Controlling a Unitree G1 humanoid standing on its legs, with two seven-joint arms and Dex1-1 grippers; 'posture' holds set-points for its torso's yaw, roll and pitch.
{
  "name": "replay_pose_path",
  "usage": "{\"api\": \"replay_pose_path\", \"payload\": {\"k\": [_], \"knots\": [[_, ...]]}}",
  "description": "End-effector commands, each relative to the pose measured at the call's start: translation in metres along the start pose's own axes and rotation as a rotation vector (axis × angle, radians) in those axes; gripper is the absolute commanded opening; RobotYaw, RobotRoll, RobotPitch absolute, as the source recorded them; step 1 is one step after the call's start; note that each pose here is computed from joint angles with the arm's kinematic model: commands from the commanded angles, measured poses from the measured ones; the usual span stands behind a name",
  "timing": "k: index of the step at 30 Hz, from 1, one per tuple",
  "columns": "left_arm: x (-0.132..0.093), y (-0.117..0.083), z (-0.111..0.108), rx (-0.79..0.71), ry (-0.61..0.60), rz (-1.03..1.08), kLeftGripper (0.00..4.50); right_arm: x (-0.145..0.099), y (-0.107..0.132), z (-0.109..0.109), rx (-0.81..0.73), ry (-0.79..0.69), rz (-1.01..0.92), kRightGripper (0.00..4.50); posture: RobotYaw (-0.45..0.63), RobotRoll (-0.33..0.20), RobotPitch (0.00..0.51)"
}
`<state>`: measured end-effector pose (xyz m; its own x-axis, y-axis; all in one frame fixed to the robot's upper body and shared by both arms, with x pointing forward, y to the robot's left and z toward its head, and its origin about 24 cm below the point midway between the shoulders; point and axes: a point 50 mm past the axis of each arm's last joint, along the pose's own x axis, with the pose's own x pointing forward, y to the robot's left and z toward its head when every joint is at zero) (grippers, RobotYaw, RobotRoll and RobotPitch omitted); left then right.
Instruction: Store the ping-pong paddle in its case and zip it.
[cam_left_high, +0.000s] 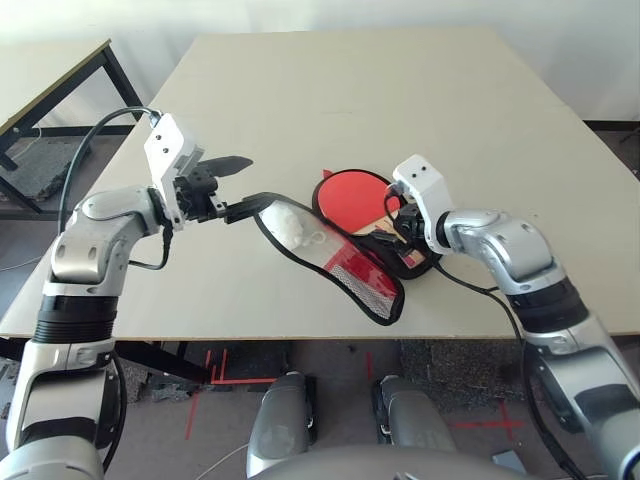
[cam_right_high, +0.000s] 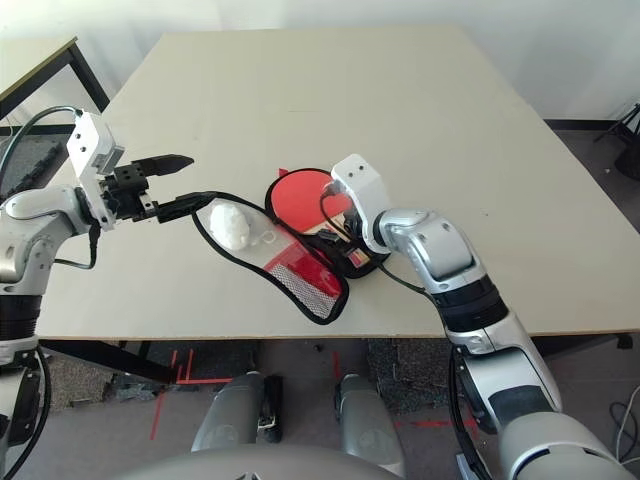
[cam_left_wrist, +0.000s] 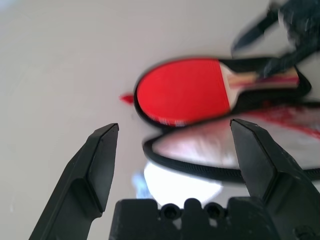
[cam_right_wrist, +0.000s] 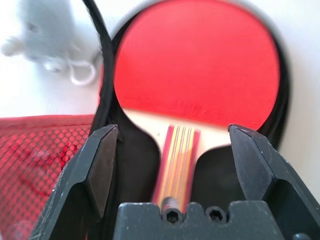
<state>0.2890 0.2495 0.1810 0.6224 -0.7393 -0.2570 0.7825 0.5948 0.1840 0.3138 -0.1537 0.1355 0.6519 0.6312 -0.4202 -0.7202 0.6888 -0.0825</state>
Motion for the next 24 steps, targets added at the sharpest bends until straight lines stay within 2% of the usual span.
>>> {"api": "replay_pose_path", "payload": {"k": [1, 5, 9, 17, 20, 24], "knots": [[-0.030, 0.008, -0.002, -0.017, 0.069, 0.044, 4.50, -0.024, -0.020, 0.009, -0.044, -0.143, -0.014, 4.48, 0.09, 0.000, 0.053], [-0.044, 0.001, -0.013, -0.056, 0.181, -0.007, 4.50, -0.038, -0.037, 0.005, -0.112, -0.145, -0.062, 4.48, 0.10, 0.000, 0.056], [-0.035, -0.015, -0.020, -0.116, 0.213, -0.108, 4.50, -0.048, -0.053, 0.004, -0.143, -0.134, -0.116, 4.48, 0.11, 0.000, 0.059], [0.023, -0.042, -0.018, -0.090, 0.137, -0.267, 4.50, -0.058, -0.068, -0.001, -0.151, -0.122, -0.162, 4.48, 0.10, 0.000, 0.066], [0.044, -0.047, -0.013, -0.051, 0.101, -0.302, 4.50, -0.062, -0.071, -0.007, -0.140, -0.109, -0.176, 4.48, 0.08, 0.000, 0.068], [0.079, -0.052, 0.005, -0.035, 0.003, -0.380, 4.50, -0.071, -0.073, -0.017, -0.092, -0.089, -0.186, 4.48, 0.06, 0.000, 0.072]]}}
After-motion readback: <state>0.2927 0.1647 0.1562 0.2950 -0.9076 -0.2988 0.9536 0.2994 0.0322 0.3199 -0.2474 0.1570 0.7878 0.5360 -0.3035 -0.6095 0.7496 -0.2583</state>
